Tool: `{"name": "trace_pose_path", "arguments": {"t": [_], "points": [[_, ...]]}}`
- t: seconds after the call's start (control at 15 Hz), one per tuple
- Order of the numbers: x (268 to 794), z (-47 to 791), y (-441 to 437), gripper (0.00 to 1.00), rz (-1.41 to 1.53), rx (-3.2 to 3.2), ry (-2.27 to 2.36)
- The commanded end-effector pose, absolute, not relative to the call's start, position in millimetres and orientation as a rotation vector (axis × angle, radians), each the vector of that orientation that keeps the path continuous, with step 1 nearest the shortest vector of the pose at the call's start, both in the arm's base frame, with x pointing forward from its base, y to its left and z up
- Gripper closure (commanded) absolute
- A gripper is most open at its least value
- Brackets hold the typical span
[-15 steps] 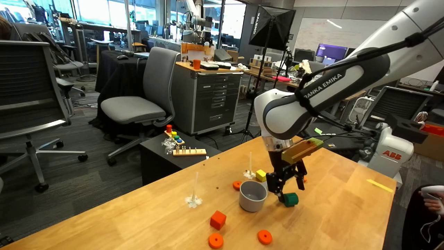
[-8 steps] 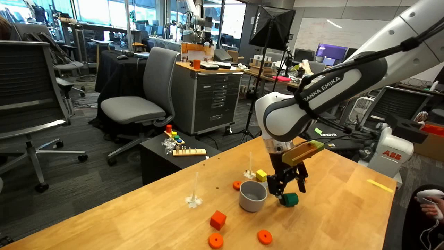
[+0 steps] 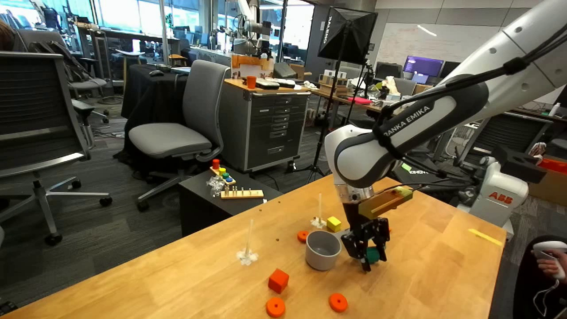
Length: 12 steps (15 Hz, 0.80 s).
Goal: Put the green, yellow and orange blocks inside the grey measuring cup
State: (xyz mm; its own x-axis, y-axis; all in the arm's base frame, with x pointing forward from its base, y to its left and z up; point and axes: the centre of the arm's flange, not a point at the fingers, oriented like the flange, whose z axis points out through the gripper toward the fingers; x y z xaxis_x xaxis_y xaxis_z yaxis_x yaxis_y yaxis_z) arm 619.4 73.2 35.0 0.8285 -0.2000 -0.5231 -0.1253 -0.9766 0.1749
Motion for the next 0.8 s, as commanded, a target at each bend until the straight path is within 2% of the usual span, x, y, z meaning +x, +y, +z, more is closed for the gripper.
{"name": "trace_pose_path", "arguments": {"t": [0.0, 0.07, 0.2, 0.47, 0.73], "points": [[625.2, 37.8, 76.9, 0.73, -0.853, 2.897, -0.271], [625.2, 38.5, 78.1, 0.35, -0.86, 2.894, -0.268], [625.2, 40.0, 79.0, 0.31, -0.852, 2.893, -0.249], [626.0, 42.0, 80.3, 0.01, -0.853, 2.899, -0.235], [629.0, 41.2, 79.4, 0.0, -0.852, 2.903, -0.222]]}}
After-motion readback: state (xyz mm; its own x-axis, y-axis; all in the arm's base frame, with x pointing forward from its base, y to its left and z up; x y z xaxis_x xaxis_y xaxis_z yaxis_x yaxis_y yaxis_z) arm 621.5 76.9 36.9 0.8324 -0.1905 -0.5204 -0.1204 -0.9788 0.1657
